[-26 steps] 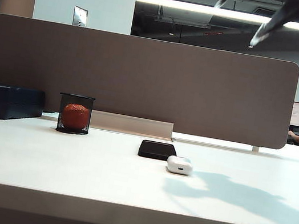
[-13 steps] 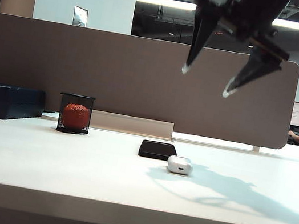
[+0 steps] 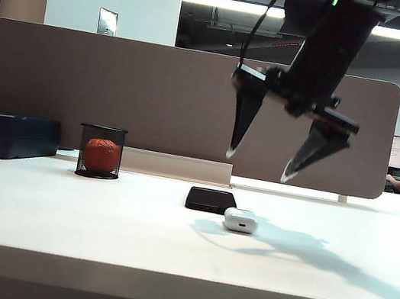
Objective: Find the wireless headphone case on the desktop and place it on the left side of the phone.
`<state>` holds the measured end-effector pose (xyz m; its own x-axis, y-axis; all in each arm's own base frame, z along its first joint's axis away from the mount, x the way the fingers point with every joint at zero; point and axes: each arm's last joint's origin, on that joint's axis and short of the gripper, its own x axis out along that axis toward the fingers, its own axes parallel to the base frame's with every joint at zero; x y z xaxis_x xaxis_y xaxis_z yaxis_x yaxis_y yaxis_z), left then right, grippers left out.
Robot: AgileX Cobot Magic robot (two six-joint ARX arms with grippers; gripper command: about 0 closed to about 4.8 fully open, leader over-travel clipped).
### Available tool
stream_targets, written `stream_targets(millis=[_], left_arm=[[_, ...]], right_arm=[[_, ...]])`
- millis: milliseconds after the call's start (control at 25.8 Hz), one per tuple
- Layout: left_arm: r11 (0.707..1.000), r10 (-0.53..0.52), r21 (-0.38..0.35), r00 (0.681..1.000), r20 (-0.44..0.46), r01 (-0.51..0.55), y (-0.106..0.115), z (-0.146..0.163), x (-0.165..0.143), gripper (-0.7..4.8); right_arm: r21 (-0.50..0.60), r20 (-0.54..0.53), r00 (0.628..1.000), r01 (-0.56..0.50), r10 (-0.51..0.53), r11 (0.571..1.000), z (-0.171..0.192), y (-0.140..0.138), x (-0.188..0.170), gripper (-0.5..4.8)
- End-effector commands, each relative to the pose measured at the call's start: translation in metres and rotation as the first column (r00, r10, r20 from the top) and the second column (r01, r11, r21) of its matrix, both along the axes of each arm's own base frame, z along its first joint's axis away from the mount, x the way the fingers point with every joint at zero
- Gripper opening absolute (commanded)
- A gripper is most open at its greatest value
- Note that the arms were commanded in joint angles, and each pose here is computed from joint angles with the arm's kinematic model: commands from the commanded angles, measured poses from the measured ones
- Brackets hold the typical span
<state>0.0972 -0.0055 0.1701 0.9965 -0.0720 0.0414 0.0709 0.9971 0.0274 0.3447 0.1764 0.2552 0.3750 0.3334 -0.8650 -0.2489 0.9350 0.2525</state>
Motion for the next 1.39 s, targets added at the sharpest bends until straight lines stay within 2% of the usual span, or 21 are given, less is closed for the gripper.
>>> stream_targets(millis=[39,271,620,1045,1394], left_arm=[[1.000,0.005,0.004,1.000,-0.014,-0.005,0.000,-0.001,0.000,-0.06],[1.000,0.005,0.004,1.000,-0.022,-0.005,0.000,-0.002,0.000,-0.05],[1.000,0.005,0.004,1.000,-0.022,-0.005,0.000,-0.002,0.000,-0.05],[1.000,0.004,0.004,1.000,-0.022,-0.004,0.000,-0.002,0.000,-0.06],[1.000,0.005,0.004,1.000,-0.022,-0.005,0.000,-0.002,0.000,-0.05]], right_arm=[[-0.003,-0.003,1.000,0.000,0.000,1.000,-0.009,0.004,0.006,4.79],[-0.024,-0.058,0.998,0.012,-0.014,1.000,-0.032,0.008,0.014,4.79],[-0.001,-0.041,0.999,0.024,-0.024,1.000,-0.046,0.018,0.021,4.79],[-0.051,-0.059,0.997,0.044,-0.047,0.998,-0.062,0.020,0.025,4.79],[-0.044,-0.066,0.995,0.067,-0.070,0.997,-0.069,0.022,0.027,4.79]])
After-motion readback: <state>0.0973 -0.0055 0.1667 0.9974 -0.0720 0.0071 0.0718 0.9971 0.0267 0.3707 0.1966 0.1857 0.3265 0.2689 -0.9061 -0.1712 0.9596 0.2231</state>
